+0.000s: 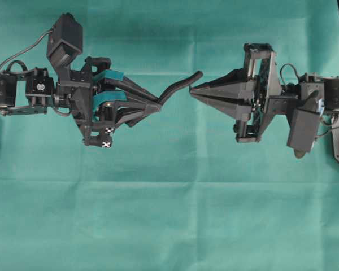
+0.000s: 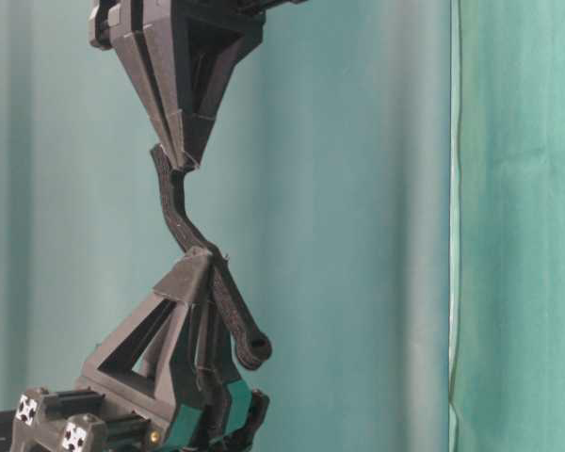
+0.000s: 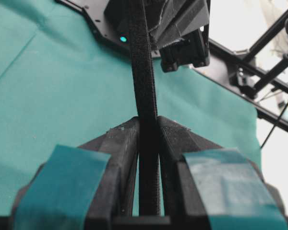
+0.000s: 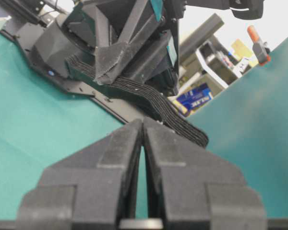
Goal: Peel off the Velcro with your right arm.
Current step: 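Close the right gripper on the top Velcro layer at the free end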
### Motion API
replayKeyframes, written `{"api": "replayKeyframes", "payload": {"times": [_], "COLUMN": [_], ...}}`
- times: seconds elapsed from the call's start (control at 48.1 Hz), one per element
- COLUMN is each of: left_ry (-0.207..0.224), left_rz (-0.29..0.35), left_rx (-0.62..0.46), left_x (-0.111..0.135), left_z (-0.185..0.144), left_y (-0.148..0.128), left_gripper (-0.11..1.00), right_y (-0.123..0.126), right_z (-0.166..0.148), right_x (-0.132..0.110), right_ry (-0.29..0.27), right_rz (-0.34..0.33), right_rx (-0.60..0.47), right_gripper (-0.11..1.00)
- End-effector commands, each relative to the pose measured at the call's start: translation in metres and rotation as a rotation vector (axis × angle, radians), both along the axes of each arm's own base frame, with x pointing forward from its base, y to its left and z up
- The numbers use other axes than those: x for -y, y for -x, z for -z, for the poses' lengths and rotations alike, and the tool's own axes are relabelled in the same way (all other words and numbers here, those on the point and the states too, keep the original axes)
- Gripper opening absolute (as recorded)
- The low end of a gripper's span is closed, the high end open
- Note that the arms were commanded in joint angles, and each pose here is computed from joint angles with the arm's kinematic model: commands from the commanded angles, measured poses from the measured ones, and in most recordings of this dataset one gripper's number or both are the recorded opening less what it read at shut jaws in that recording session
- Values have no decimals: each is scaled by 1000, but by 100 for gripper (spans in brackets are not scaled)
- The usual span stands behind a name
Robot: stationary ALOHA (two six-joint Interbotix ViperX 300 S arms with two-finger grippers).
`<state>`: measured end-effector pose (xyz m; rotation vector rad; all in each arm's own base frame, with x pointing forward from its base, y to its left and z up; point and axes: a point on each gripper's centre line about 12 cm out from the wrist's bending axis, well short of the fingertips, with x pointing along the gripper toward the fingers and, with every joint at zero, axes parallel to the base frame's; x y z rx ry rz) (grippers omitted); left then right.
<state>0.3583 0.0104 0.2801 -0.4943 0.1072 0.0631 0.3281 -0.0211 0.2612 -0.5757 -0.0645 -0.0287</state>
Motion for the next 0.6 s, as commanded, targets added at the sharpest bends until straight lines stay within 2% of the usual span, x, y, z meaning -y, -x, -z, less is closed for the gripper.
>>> {"api": "replayKeyframes", "payload": {"times": [0.0, 0.582], "left_ry": [-2, -2], "left_rz": [-1, -3], "left_rx": [48, 54], "left_x": [0, -1], "left_z": [-13, -14], "left_y": [1, 1], "left_gripper": [10, 10], "right_y": [-5, -30], "right_z": [-11, -6], "right_x": [-4, -18], "right_ry": [-1, -1], "right_rz": [-14, -59], "right_rx": [35, 14], "right_gripper": [-9, -9]}}
